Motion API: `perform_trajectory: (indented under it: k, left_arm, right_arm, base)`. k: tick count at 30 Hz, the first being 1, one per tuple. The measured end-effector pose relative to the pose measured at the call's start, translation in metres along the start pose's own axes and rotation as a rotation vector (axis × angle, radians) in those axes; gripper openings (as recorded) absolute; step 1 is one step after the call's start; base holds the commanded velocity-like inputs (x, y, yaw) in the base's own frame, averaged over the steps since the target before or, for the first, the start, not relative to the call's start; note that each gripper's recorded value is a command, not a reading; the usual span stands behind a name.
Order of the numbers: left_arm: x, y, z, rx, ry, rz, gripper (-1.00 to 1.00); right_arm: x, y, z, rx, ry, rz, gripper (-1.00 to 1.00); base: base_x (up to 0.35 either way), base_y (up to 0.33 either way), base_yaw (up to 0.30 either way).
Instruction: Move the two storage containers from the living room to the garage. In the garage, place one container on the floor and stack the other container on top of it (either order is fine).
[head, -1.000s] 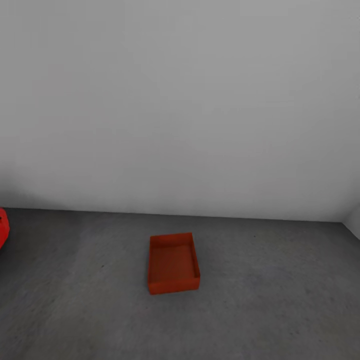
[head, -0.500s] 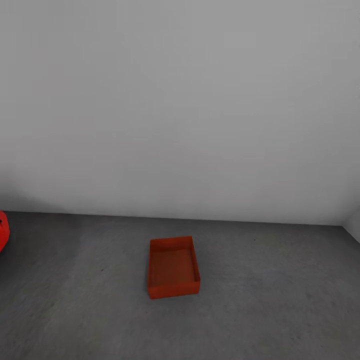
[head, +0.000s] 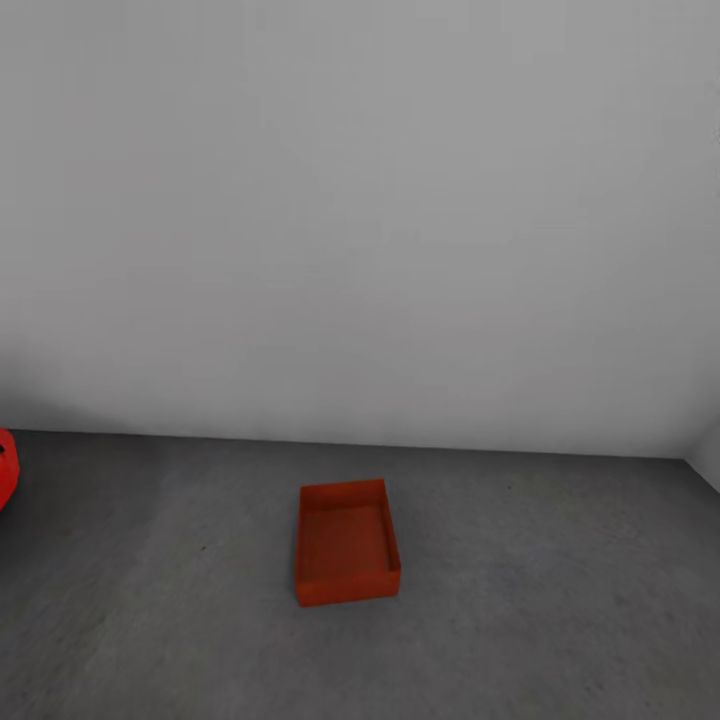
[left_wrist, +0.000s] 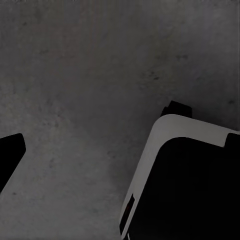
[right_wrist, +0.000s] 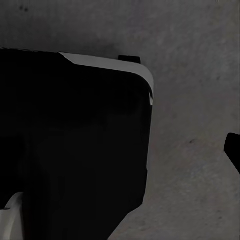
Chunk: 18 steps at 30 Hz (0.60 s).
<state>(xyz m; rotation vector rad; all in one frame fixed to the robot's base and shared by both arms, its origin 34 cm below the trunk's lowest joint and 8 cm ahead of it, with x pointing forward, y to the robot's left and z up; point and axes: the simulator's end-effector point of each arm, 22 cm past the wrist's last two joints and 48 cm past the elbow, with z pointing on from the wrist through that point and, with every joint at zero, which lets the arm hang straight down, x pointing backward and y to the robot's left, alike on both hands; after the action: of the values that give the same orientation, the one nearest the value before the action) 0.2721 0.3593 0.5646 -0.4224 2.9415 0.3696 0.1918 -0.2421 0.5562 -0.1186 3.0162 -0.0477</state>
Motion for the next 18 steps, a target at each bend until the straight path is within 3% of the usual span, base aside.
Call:
perform_trajectory:
  k: [18]
  left_arm:
    - [-0.012, -0.001, -0.003, 0.006, -0.027, -0.01, 1.0]
  right_arm:
    - [-0.01, -0.001, 0.0, -0.003, -0.023, -0.004, 1.0]
  base:
    - [0.0, 0.0, 0.0]
